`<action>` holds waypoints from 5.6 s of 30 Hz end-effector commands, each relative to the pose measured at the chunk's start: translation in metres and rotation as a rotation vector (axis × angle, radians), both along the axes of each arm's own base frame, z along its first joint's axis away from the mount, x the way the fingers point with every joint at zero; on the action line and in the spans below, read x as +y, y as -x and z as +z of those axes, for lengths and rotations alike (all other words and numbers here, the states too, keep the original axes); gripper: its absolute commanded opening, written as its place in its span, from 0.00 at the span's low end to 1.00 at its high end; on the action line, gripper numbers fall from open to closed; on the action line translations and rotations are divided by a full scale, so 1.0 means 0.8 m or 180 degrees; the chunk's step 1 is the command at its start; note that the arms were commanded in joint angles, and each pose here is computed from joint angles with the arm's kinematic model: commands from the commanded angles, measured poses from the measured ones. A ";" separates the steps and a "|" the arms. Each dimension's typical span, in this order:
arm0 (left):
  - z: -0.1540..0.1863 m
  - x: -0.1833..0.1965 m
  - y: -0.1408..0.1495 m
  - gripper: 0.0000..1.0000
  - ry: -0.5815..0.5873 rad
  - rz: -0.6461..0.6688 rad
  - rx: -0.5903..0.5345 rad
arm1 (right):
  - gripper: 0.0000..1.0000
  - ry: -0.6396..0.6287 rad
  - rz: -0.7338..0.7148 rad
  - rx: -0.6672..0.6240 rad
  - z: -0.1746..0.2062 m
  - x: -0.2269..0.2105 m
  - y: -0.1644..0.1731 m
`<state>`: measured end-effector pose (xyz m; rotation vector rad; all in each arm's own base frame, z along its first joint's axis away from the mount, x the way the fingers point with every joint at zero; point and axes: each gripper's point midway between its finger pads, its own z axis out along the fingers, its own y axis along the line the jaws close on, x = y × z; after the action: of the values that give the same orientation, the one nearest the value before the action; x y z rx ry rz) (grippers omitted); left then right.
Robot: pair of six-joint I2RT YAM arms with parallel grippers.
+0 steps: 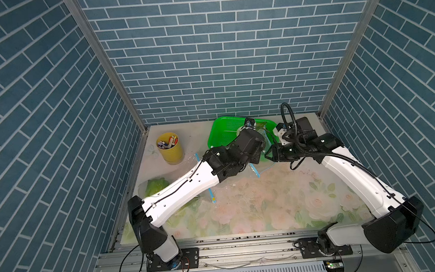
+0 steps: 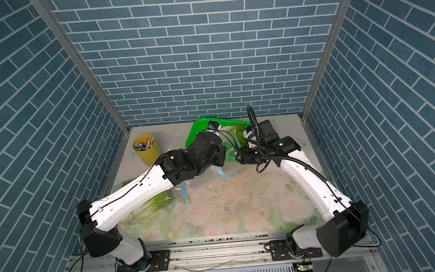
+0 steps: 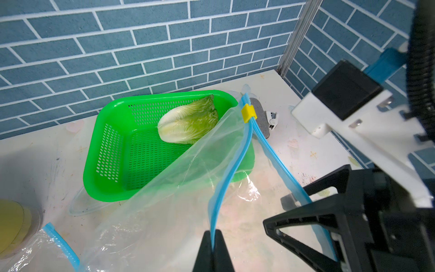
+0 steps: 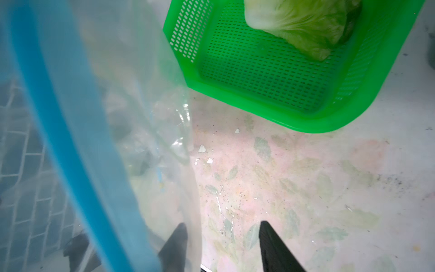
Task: Put the chinese cabbages into a zipper bag and zip it
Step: Open the zipper of the food storage bag at the center of the board, then pick up the Chinese cabbage from the basket.
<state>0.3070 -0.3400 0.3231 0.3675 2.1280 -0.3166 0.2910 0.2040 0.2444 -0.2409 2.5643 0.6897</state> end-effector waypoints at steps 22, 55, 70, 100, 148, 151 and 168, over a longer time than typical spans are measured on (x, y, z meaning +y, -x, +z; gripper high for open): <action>0.006 0.034 -0.001 0.00 0.0003 0.0180 -0.0101 | 0.56 0.0722 -0.0148 -0.0265 -0.007 -0.031 -0.015; -0.034 0.044 -0.015 0.00 -0.0050 0.0204 0.0074 | 0.58 -0.0463 -0.0270 -0.0745 0.116 0.002 -0.060; -0.037 0.048 -0.008 0.00 -0.0037 0.0134 0.0110 | 0.62 -0.0420 -0.0757 -0.0407 0.011 -0.021 -0.204; -0.036 0.047 -0.015 0.00 0.0003 0.0205 0.0140 | 0.72 -0.0517 -0.0825 0.0584 -0.156 -0.010 -0.313; -0.047 0.048 -0.020 0.00 -0.0114 -0.0072 0.0353 | 0.00 -0.1255 -0.0588 -0.0428 0.020 0.011 -0.264; -0.053 0.037 -0.023 0.00 -0.0054 -0.0118 0.0399 | 0.00 -0.1172 -0.0684 -0.0459 0.030 -0.004 -0.251; -0.084 0.011 -0.030 0.00 0.0042 -0.0184 0.0550 | 0.00 -0.0931 -0.0956 -0.0744 0.097 -0.072 -0.124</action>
<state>0.3270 -0.3251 0.2658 0.4057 2.2687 -0.4033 0.4117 0.1585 0.3045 0.1697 2.2107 0.9076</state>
